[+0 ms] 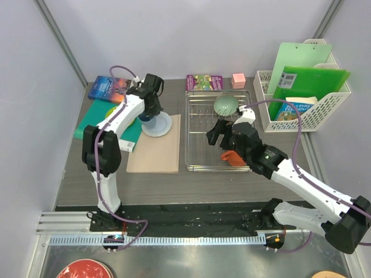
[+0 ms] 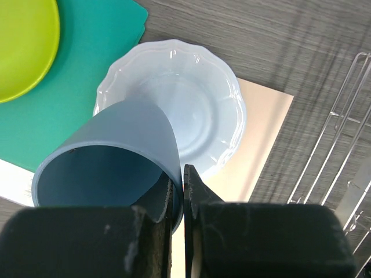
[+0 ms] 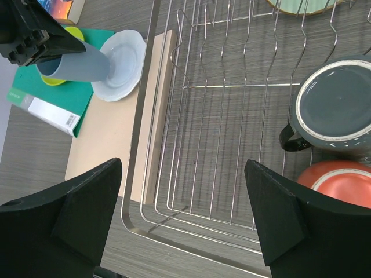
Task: Unload the mixed dishes from the dish rack
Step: Place the cup at the center of the board.
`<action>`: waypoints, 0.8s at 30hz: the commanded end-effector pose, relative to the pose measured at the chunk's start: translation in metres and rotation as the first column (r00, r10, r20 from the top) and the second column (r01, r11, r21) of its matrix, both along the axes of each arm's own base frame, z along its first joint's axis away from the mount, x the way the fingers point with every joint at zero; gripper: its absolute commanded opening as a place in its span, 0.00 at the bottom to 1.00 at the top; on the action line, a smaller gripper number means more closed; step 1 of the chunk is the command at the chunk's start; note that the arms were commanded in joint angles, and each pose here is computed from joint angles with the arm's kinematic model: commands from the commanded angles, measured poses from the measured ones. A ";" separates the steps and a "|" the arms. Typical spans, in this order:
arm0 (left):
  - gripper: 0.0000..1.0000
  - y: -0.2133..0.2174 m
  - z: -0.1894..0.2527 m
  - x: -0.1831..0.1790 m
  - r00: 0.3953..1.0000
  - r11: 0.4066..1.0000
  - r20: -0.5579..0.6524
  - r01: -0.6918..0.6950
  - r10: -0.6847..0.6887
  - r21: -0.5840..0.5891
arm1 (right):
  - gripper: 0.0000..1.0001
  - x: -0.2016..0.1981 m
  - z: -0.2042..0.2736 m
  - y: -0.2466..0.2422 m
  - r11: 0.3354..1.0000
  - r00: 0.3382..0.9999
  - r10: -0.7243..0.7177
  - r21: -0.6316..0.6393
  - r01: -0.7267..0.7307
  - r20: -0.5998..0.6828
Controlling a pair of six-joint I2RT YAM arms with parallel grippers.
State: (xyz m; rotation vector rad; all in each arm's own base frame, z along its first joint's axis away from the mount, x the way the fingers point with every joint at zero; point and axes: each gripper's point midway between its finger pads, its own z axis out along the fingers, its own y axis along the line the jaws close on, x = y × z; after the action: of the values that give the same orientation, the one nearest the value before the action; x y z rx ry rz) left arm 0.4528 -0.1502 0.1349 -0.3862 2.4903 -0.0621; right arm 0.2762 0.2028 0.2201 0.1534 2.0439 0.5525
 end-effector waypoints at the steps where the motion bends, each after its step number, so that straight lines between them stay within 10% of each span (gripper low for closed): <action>1: 0.00 -0.008 0.012 0.010 1.000 0.999 0.024 0.018 -0.017 -0.028 | 0.92 0.002 0.009 -0.005 1.000 0.999 -0.013 -0.005 0.013 0.043; 16: 0.00 -0.026 -0.014 0.020 0.999 0.995 -0.013 0.048 -0.050 -0.085 | 0.91 0.001 -0.009 0.002 1.000 1.000 0.008 -0.006 -0.008 0.001; 24: 0.33 -0.025 -0.002 0.020 0.999 0.995 0.011 0.049 -0.048 -0.088 | 0.91 0.002 -0.012 0.003 1.000 1.000 0.007 -0.012 -0.008 -0.003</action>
State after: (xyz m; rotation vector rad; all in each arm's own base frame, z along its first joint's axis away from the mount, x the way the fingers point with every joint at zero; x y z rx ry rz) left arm 0.4623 -0.1716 0.1087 -0.3665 2.5591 -0.1523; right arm 0.2733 0.2021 0.1997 0.1317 2.0905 0.5239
